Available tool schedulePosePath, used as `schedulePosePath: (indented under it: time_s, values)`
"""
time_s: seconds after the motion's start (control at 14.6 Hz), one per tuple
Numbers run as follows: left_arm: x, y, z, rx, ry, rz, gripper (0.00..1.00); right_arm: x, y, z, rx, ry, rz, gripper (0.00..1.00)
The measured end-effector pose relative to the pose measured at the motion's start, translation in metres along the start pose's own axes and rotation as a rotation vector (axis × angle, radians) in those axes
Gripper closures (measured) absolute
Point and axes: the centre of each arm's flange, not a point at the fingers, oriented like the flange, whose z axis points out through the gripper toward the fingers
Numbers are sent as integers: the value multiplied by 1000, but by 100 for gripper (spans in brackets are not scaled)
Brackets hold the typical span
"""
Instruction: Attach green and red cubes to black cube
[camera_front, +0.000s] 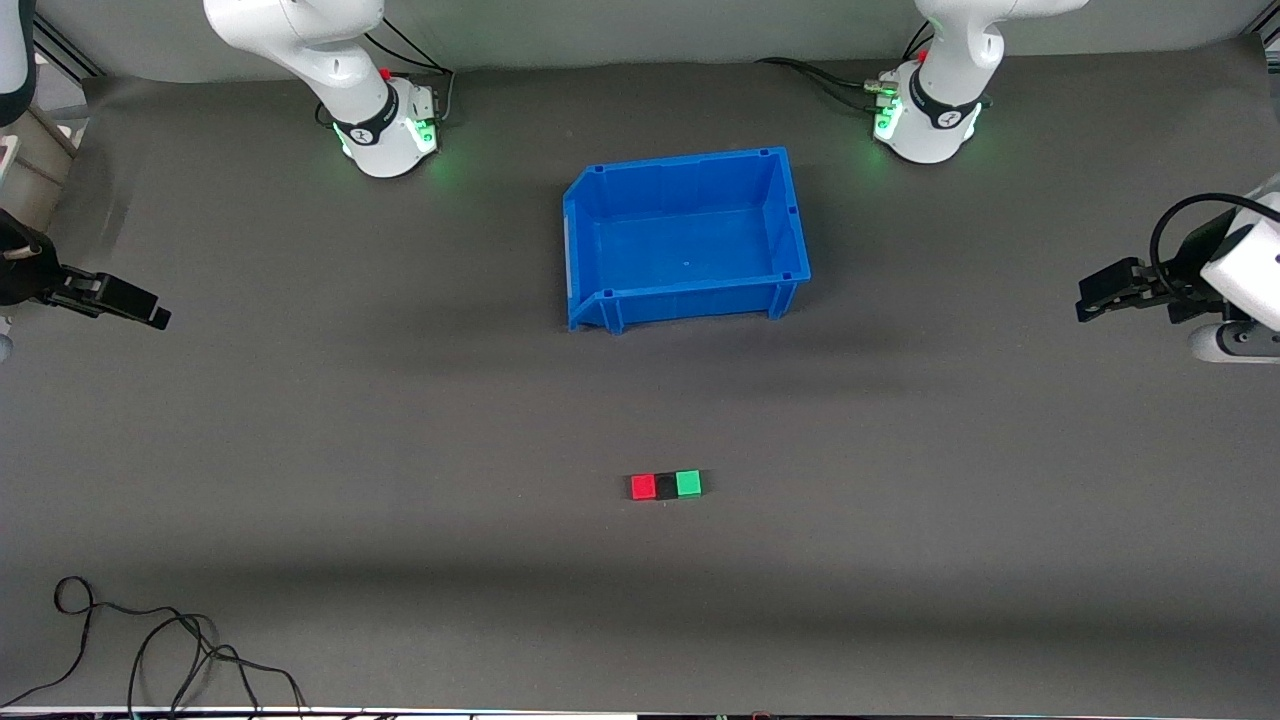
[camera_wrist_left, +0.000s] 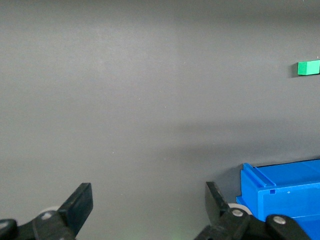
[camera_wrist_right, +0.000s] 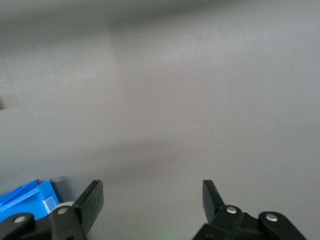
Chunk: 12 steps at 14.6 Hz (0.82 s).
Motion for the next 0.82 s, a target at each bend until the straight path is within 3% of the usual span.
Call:
schedulePosePath:
  time_s: [0.82]
  values:
    - [-4, -5, -7, 27, 10, -4, 0, -24, -8, 8, 16, 62, -13, 11]
